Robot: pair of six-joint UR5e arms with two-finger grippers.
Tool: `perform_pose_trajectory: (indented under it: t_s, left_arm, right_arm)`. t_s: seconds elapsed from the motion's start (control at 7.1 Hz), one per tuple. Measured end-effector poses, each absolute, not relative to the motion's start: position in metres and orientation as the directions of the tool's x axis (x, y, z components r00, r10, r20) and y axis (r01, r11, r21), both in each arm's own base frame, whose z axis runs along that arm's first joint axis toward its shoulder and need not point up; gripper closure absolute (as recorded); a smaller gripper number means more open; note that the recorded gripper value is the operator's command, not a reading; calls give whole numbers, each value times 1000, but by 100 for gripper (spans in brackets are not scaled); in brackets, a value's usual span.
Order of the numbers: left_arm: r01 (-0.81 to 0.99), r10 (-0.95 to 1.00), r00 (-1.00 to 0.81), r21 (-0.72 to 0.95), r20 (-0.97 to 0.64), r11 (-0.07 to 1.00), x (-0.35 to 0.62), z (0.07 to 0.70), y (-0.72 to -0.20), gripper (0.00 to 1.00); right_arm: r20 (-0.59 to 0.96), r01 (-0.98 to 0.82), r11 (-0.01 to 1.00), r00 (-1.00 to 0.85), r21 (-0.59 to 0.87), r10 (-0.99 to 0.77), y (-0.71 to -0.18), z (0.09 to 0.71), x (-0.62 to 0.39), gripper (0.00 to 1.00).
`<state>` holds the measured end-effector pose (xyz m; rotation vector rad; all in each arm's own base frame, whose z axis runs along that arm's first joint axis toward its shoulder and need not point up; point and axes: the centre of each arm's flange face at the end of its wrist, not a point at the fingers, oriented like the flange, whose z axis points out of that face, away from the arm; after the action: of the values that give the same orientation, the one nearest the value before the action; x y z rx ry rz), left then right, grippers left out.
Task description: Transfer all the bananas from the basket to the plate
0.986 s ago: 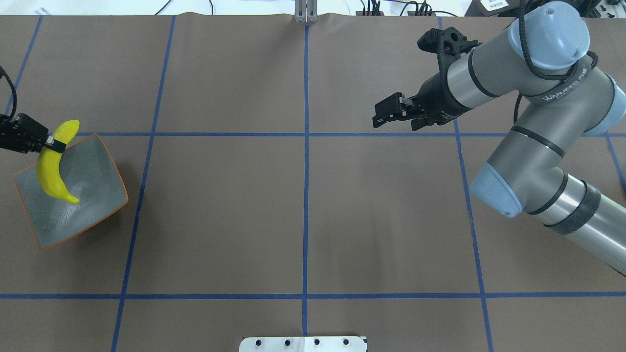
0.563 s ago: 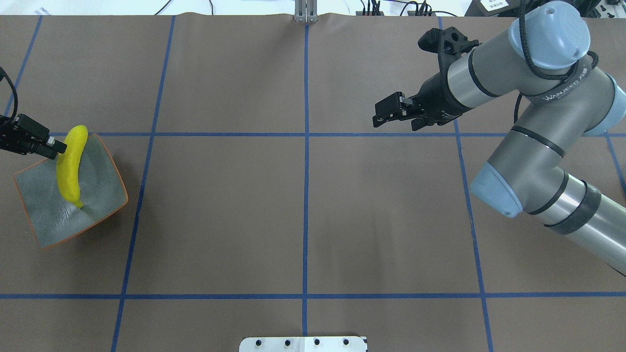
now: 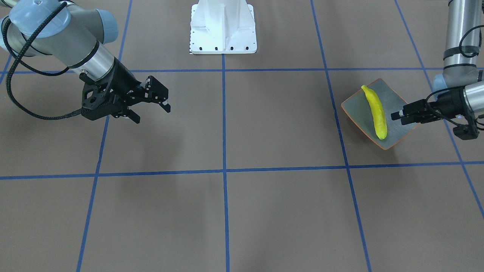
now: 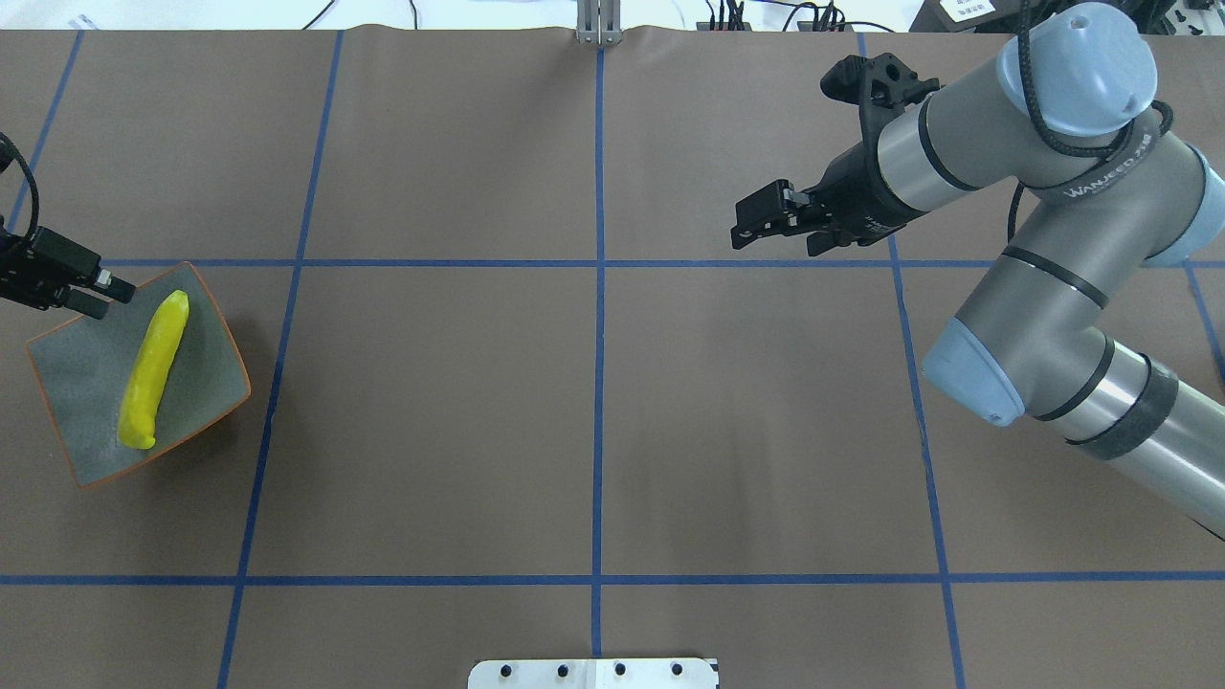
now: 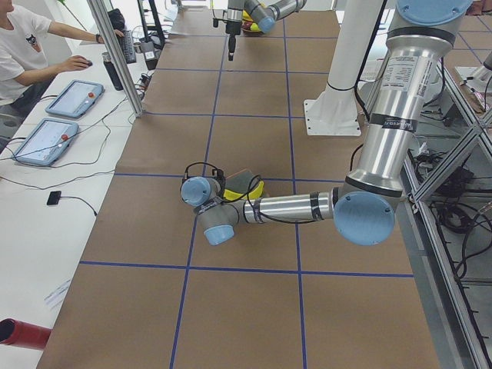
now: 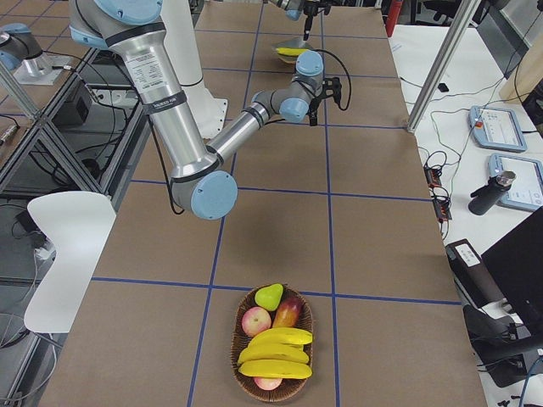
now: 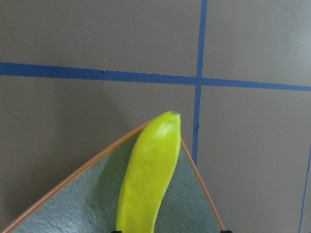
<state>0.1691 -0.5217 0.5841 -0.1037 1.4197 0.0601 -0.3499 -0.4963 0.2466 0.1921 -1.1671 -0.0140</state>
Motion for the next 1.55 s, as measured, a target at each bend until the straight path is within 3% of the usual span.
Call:
perform_pose_trajectory:
  t_s: [0.84, 1.55]
  left_arm:
    - [-84, 39, 122, 28, -992, 996, 159, 557, -528, 17]
    - [282, 39, 227, 103, -973, 954, 91, 531, -591, 18]
  right_arm:
    - [883, -216, 969, 470, 118, -3, -530, 305, -279, 0]
    - [751, -235, 957, 660, 168, 30, -539, 478, -118, 0]
